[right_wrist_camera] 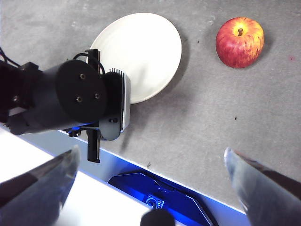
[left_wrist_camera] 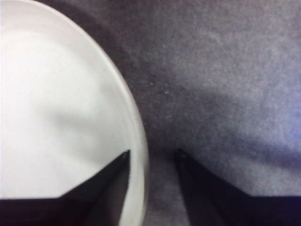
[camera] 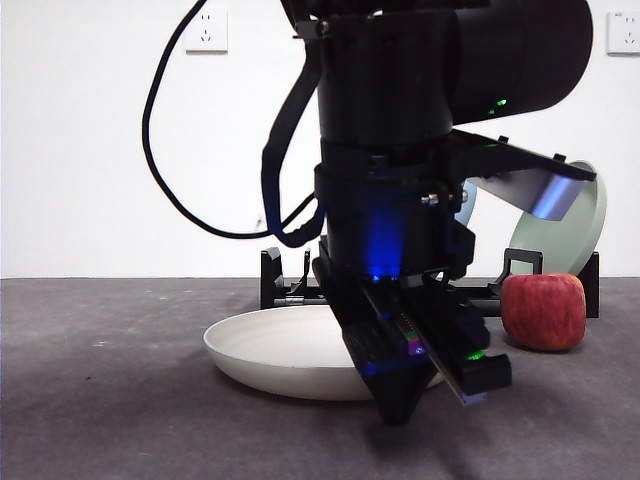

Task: Take the yellow plate from the plate rack,put the plate on the table,take the apple from the table,put the apple in the plate

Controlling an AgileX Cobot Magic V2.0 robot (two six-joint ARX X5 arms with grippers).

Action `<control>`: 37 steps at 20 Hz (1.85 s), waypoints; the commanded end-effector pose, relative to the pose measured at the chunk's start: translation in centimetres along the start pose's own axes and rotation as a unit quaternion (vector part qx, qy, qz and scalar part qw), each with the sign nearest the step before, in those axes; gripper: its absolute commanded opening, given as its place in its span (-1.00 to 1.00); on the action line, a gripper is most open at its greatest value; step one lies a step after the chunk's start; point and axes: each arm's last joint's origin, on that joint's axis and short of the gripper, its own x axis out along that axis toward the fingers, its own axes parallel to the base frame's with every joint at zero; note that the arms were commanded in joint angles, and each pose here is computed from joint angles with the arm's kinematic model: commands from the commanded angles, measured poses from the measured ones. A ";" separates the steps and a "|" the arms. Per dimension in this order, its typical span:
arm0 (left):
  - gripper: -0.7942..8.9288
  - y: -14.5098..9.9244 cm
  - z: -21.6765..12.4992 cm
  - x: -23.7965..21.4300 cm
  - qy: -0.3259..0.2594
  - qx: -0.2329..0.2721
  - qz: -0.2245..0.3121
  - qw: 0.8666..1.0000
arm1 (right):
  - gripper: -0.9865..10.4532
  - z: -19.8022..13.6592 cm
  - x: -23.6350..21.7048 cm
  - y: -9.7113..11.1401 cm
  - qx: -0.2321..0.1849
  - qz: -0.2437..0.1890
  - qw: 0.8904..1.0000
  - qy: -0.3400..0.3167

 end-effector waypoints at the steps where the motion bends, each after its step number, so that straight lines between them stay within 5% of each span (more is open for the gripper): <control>1: -0.36 0.2 -0.2 -0.8 -0.004 -0.008 -0.002 1.000 | 0.38 0.0 -0.1 0.0 0.001 0.001 1.000 -0.002; 7: -0.37 4.3 -0.9 -10.7 -0.108 -0.098 0.011 0.989 | 0.38 1.7 0.8 -0.5 0.003 -0.003 1.000 -0.030; 11: -0.38 7.3 -3.5 -19.8 -0.244 -0.153 -0.014 0.958 | 0.38 4.7 3.7 -2.2 0.007 -0.042 0.998 -0.036; 16: -0.38 8.9 -8.5 -26.0 -0.330 -0.183 -0.005 0.926 | 0.38 8.1 10.1 -5.4 0.027 -0.077 0.997 0.001; 19: -0.38 9.1 -10.6 -27.7 -0.345 -0.211 -0.012 0.914 | 0.38 9.1 14.6 -7.6 0.037 -0.090 0.995 0.029; 25: -0.38 9.0 -11.6 -27.9 -0.327 -0.218 -0.019 0.920 | 0.39 8.9 21.2 -9.9 0.037 -0.109 0.990 0.078; 37: -0.38 9.0 -11.6 -27.9 -0.326 -0.241 -0.027 0.914 | 0.38 8.0 26.5 -10.8 0.011 -0.119 0.987 0.107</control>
